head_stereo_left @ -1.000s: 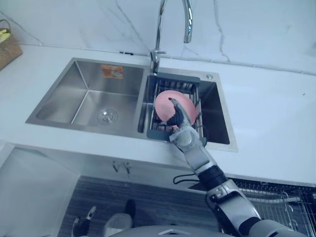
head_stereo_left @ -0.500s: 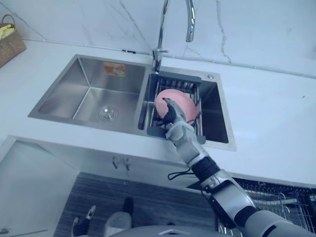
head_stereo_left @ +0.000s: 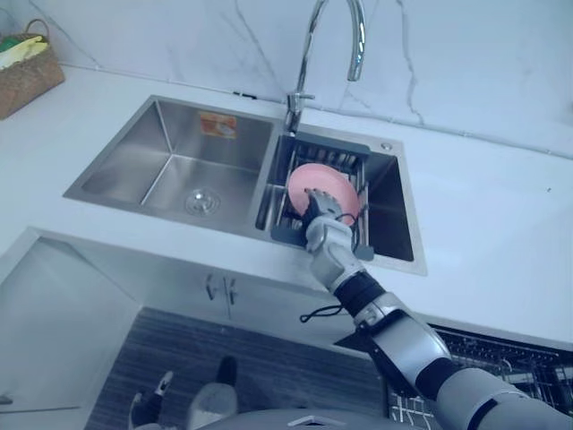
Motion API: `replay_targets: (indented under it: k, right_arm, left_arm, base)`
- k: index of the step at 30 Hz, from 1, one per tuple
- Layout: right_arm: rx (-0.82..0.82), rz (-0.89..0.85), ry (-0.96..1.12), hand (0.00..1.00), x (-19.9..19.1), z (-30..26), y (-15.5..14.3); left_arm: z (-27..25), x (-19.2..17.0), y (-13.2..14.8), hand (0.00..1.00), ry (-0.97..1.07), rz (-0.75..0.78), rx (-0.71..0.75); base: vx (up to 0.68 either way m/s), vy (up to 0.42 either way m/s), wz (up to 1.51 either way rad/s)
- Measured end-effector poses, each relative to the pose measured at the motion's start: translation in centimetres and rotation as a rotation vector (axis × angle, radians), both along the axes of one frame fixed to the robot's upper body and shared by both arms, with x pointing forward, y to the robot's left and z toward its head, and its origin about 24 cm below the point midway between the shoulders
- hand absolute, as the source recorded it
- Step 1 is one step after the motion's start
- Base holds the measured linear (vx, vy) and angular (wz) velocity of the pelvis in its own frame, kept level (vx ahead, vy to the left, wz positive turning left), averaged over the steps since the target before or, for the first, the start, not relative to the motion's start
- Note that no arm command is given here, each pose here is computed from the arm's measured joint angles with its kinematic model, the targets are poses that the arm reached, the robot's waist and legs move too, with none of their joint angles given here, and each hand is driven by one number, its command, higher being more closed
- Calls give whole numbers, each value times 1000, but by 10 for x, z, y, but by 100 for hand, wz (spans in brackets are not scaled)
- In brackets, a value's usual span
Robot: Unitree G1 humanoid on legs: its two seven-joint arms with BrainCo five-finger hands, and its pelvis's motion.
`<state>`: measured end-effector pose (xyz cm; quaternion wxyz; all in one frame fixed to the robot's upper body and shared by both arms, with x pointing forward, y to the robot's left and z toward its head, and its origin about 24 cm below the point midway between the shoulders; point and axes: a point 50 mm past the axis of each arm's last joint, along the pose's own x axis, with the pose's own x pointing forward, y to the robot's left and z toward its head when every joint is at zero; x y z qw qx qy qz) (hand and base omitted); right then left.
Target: Walk over to the sink, pick up the cup, carry it to the dishwasher, place the cup inside the dishwasher, then close the dishwasher door
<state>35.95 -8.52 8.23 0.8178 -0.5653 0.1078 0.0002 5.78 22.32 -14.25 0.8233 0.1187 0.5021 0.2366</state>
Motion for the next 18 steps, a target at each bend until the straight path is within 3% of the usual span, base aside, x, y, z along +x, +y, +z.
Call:
replay_targets:
  k: [14, 15, 18]
  right_arm:
    - [5, -63, 1, 0, 11, -1, -5]
    - [4, -65, -13, 100, 12, 1, -4]
    - [-5, -79, -25, 100, 12, 0, -7]
  left_arm:
    - [0, 5, 0, 0, 2, -4, 0]
    - [0, 6, 0, 0, 2, -4, 0]
    - [0, 6, 0, 0, 0, -5, -1]
  base:
    - [-3, -20, 4]
    - [0, 0, 0]
    - [-19, -10, 4]
